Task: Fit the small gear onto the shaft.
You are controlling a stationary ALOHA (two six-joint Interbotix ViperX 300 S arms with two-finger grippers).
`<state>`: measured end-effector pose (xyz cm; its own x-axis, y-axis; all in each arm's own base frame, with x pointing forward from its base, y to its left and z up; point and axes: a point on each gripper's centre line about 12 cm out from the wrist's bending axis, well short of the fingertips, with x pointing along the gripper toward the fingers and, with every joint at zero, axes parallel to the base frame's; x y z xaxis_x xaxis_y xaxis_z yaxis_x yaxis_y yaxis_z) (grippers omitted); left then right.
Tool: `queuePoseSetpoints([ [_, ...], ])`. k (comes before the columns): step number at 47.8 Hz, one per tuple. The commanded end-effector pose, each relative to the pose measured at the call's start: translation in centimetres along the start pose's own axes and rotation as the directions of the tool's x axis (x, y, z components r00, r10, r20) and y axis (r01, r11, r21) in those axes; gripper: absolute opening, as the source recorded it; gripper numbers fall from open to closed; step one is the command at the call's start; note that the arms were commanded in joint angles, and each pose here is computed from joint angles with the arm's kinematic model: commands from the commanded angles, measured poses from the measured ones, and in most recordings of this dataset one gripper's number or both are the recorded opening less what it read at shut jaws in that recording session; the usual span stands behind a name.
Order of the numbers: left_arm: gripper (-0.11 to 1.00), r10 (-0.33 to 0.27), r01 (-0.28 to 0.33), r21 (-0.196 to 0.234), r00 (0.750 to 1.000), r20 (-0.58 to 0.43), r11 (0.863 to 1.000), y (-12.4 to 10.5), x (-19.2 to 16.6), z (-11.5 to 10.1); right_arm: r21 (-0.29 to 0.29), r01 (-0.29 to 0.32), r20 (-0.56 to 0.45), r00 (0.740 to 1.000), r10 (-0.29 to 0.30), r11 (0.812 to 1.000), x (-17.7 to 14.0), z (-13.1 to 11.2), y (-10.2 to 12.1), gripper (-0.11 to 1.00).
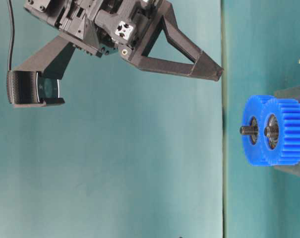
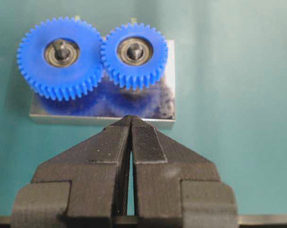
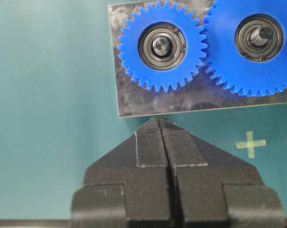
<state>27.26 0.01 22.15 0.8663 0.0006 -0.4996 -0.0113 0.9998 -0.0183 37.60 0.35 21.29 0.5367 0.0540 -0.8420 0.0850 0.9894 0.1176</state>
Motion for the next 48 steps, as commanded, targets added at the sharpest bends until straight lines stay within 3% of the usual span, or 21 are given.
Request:
queuePoseSetpoints([
  [1, 0.0, -0.001, 0.0, 0.003, 1.0, 0.023, 1.0, -0.01, -0.12, 0.63, -0.004, -0.006, 0.024, 1.0, 0.006, 1.0, -0.6, 0.49, 0.28, -0.02],
  [48, 0.0, -0.001, 0.001, 0.003, 1.0, 0.031, 1.0, -0.02, -0.11, 0.98, -0.001, -0.005, 0.027, 1.0, 0.005, 1.0, -0.58, 0.51, 0.16, -0.02],
])
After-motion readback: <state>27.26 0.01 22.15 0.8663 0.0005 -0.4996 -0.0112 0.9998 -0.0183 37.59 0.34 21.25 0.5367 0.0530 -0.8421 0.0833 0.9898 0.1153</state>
